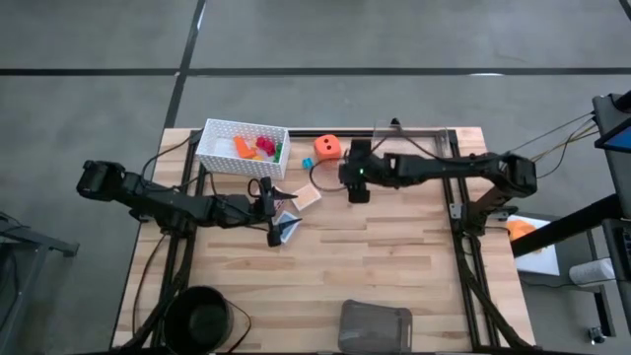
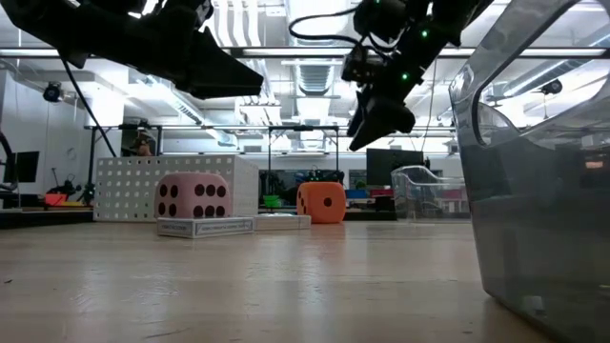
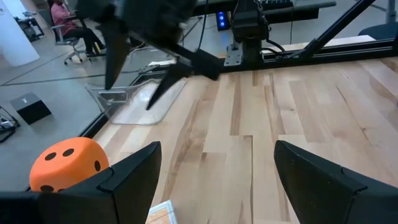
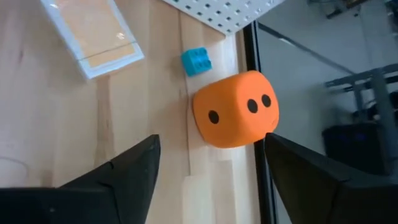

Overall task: Pick & Place Toys
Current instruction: Put the orange dice into the transparent bin

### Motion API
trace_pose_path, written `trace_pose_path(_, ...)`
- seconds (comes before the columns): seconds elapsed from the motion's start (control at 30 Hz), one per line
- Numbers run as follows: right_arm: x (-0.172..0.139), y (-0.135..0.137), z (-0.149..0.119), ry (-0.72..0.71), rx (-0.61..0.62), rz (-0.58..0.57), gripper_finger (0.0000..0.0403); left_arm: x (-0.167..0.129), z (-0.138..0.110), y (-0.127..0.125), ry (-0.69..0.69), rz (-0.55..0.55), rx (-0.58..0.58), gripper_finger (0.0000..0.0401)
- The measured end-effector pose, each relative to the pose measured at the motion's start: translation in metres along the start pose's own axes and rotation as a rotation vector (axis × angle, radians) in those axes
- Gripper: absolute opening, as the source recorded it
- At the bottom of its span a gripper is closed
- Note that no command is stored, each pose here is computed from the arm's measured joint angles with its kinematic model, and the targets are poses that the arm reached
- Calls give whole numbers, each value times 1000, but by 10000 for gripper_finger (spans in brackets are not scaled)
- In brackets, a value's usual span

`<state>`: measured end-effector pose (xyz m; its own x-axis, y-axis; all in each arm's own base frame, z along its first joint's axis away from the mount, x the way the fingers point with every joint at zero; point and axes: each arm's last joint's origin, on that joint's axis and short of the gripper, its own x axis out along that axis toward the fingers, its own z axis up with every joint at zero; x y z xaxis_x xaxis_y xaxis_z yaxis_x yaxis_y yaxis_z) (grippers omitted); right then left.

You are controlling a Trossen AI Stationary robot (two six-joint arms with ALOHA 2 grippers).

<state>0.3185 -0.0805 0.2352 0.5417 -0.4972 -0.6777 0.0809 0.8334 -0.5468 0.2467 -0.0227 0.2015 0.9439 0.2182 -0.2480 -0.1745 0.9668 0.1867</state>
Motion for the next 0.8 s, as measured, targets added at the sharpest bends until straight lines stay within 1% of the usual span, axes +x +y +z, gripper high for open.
trace_pose_path(0.17,9,-26,-11,-27,74,83,280,0,0,0,3,0,1,312)
trace_pose_path(0.3,13,-50,-17,-66,131,122,280,0,0,0,3,0,1,312)
trace_pose_path(0.4,21,-66,-15,-76,158,137,280,0,0,0,3,0,1,312)
trace_pose_path(0.5,36,-72,-7,-49,130,164,280,0,0,0,3,1,1,312)
trace_pose_path(0.63,62,-72,4,66,59,254,280,0,0,0,3,1,1,312)
trace_pose_path(0.7,72,-74,10,116,44,291,280,0,-1,0,4,1,1,312)
trace_pose_path(0.8,88,-79,20,161,35,317,280,0,-1,0,8,1,2,312)
